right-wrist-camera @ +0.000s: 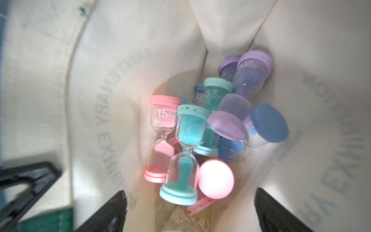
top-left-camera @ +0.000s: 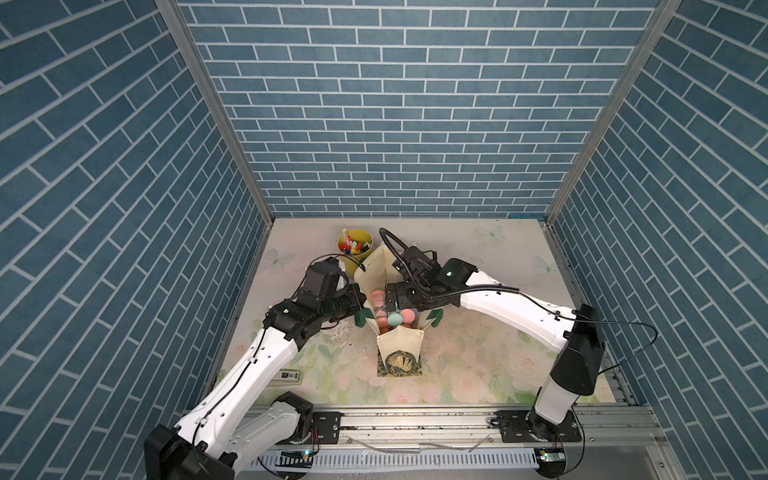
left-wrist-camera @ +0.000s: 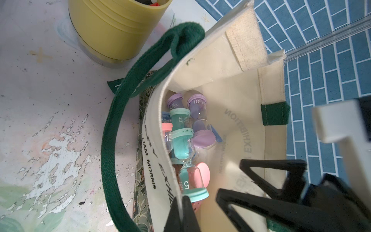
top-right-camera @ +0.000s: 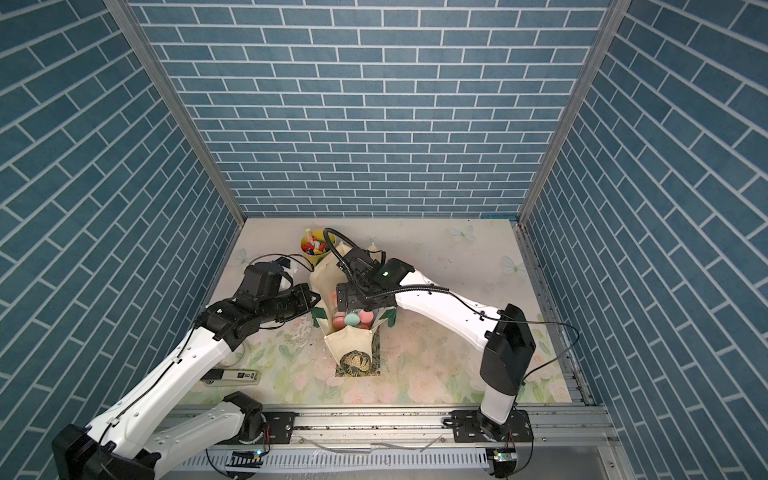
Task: Put the hourglass into the canvas bag
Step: Place the hourglass in the canvas bag, then reset both arms
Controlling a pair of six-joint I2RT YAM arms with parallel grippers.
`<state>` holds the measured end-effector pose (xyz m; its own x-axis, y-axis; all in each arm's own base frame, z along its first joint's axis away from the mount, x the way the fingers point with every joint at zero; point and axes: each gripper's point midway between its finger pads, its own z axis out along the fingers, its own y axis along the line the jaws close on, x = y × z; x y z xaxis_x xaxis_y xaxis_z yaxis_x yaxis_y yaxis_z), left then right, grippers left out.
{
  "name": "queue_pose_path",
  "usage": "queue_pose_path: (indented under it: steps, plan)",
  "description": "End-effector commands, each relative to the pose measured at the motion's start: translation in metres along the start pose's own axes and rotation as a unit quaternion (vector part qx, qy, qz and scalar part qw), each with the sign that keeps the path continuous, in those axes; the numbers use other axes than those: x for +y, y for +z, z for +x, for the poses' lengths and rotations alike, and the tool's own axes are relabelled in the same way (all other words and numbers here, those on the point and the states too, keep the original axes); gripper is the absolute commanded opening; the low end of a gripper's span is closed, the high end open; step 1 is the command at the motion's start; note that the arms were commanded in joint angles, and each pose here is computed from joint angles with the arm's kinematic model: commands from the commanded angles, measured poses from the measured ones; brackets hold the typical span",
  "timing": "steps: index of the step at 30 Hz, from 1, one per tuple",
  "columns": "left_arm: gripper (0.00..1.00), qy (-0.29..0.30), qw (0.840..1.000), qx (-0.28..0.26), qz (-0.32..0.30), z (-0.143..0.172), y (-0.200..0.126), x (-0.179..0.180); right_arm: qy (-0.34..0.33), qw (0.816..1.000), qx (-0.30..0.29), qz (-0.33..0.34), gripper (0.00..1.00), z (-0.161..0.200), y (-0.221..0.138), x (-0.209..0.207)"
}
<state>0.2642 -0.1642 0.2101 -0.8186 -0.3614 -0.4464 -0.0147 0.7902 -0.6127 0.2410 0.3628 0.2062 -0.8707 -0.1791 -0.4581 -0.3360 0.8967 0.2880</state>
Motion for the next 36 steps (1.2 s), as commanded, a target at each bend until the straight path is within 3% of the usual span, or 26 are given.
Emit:
queue_pose_path:
  steps: [1, 5, 8, 12, 13, 14, 16, 18, 22, 24, 26, 29, 30, 34, 36]
  plan:
    - [0.14, 0.024, 0.999, -0.019, 0.016, -0.01, -0.004, -0.011, -0.019, 0.996, -0.073, 0.053, 0.98, -0.018, -0.053, -0.029]
    - [0.41, 0.045, 0.998, -0.036, 0.005, -0.022, -0.014, -0.016, -0.008, 0.98, -0.157, 0.124, 0.98, -0.03, -0.101, -0.078]
    - [0.54, 0.063, 0.996, -0.054, -0.011, -0.035, -0.025, -0.02, 0.008, 0.955, -0.231, 0.187, 0.99, -0.031, -0.141, -0.121]
    - [0.69, 0.094, 0.99, -0.096, -0.046, -0.054, -0.046, -0.019, 0.003, 0.932, -0.288, 0.222, 0.99, -0.014, -0.166, -0.161]
    - [0.93, 0.107, 0.986, -0.111, -0.058, -0.061, -0.054, -0.019, -0.001, 0.923, -0.303, 0.239, 0.99, -0.008, -0.17, -0.173]
    - [1.0, 0.121, 0.981, -0.128, -0.075, -0.069, -0.061, -0.017, 0.005, 0.91, -0.318, 0.265, 0.99, 0.001, -0.173, -0.19]
    - [1.0, 0.144, 0.966, -0.171, -0.127, -0.086, -0.075, -0.006, 0.017, 0.898, -0.331, 0.289, 0.99, 0.018, -0.176, -0.215]
    - [1.0, 0.156, 0.941, -0.221, -0.205, -0.105, -0.089, 0.016, 0.011, 0.89, -0.339, 0.304, 0.98, 0.026, -0.173, -0.237]
    - [1.0, 0.183, 0.87, -0.31, -0.336, -0.128, -0.094, 0.061, 0.045, 0.903, -0.262, 0.338, 0.98, 0.047, -0.143, -0.294]
    - [1.0, 0.183, 0.833, -0.338, -0.398, -0.129, -0.088, 0.088, 0.061, 0.894, -0.245, 0.369, 0.99, 0.051, -0.135, -0.32]
    - [1.0, 0.192, 0.806, -0.374, -0.415, -0.128, -0.072, 0.109, 0.08, 0.879, -0.245, 0.401, 0.99, 0.052, -0.127, -0.345]
    - [1.0, 0.22, 0.784, -0.43, -0.39, -0.119, -0.043, 0.137, 0.13, 0.848, -0.262, 0.442, 0.98, 0.056, -0.119, -0.386]
    - [1.0, 0.212, 0.784, -0.428, -0.397, -0.118, -0.039, 0.15, 0.148, 0.839, -0.267, 0.45, 0.98, 0.057, -0.117, -0.399]
    - [1.0, 0.197, 0.786, -0.362, -0.461, -0.111, -0.019, 0.199, 0.191, 0.795, -0.277, 0.504, 0.99, 0.066, -0.107, -0.445]
    - [1.0, 0.199, 0.791, -0.346, -0.463, -0.111, -0.009, 0.212, 0.187, 0.793, -0.283, 0.506, 0.98, 0.065, -0.092, -0.458]
